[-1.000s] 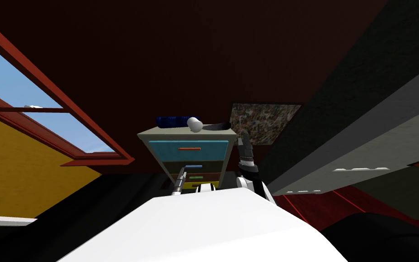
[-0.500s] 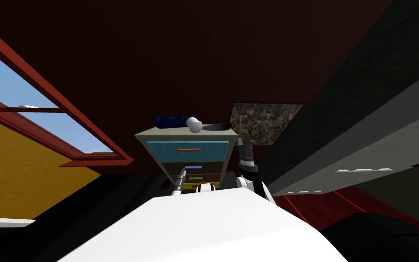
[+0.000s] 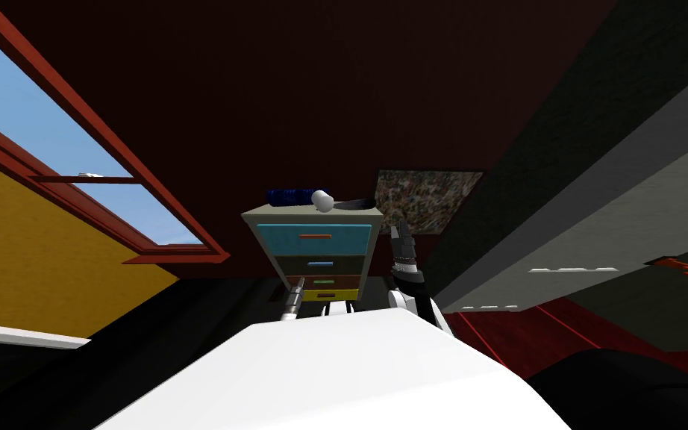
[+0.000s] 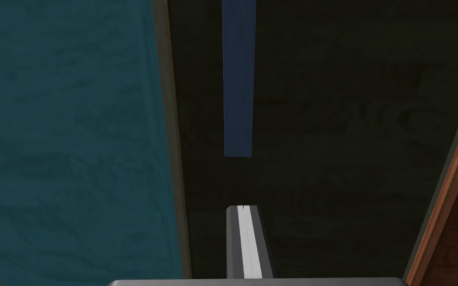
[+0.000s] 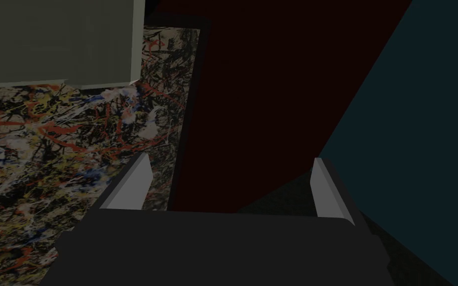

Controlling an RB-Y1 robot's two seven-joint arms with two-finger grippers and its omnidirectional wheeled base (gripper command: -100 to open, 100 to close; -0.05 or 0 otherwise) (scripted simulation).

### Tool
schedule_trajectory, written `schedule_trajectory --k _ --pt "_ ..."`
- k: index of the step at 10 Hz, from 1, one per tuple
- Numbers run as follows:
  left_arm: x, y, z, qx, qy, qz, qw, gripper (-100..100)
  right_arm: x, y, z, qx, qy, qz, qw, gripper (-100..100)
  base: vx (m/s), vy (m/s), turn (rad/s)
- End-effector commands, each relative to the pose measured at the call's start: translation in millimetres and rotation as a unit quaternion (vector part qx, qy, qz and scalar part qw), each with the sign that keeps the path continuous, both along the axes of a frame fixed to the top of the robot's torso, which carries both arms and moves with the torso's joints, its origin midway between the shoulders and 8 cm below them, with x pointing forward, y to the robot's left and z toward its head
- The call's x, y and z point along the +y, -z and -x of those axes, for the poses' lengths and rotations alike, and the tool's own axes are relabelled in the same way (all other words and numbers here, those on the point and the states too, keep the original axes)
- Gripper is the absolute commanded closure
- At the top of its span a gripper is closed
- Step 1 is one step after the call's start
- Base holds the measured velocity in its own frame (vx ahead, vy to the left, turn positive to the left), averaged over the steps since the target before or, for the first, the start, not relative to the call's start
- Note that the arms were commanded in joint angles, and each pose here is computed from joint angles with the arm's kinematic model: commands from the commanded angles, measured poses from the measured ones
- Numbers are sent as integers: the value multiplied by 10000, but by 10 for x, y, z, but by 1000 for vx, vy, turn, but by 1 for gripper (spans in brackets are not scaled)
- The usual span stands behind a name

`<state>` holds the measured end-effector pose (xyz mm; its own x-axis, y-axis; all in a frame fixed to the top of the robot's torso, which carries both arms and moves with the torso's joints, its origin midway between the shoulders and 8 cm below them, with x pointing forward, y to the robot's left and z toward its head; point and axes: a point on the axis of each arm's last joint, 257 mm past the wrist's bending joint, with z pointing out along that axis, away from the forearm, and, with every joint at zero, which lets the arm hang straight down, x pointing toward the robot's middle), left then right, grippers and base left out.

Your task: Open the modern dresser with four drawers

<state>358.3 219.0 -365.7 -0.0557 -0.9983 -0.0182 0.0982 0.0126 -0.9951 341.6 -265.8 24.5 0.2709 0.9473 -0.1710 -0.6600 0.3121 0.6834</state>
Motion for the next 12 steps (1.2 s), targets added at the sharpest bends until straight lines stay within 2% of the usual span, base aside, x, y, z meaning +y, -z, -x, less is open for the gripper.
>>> schedule_trajectory --k 1,3,4,5,7,8,9,12 --pt "65 -21 -74 12 23 -67 10000 -100 0 1 0 1 0 0 10000 0 69 -8 -28" --pt "68 -15 -141 52 12 -45 10000 -100 -1 2 1 2 2 1 10000 0 154 -21 -16" --pt "-21 -9 -174 72 -33 98 9999 -100 -1 2 2 2 2 1 10000 0 154 -1 -7" --pt "19 -17 -155 49 -12 31 10000 -100 -1 2 2 2 2 1 10000 0 69 3 -2" --pt "24 -77 -260 56 -18 37 10000 -100 -1 1 1 2 1 1 10000 0 59 -9 -4" --pt "22 -63 -240 44 -16 37 10000 -100 -1 1 1 1 1 1 10000 0 22 -8 0" --pt "12 -15 -162 57 -14 42 10000 100 -1 1 1 1 1 1 10000 0 -45 13 7" --pt "11 -68 -195 51 14 43 10000 100 0 0 0 0 0 0 10000 0 -106 3 17"
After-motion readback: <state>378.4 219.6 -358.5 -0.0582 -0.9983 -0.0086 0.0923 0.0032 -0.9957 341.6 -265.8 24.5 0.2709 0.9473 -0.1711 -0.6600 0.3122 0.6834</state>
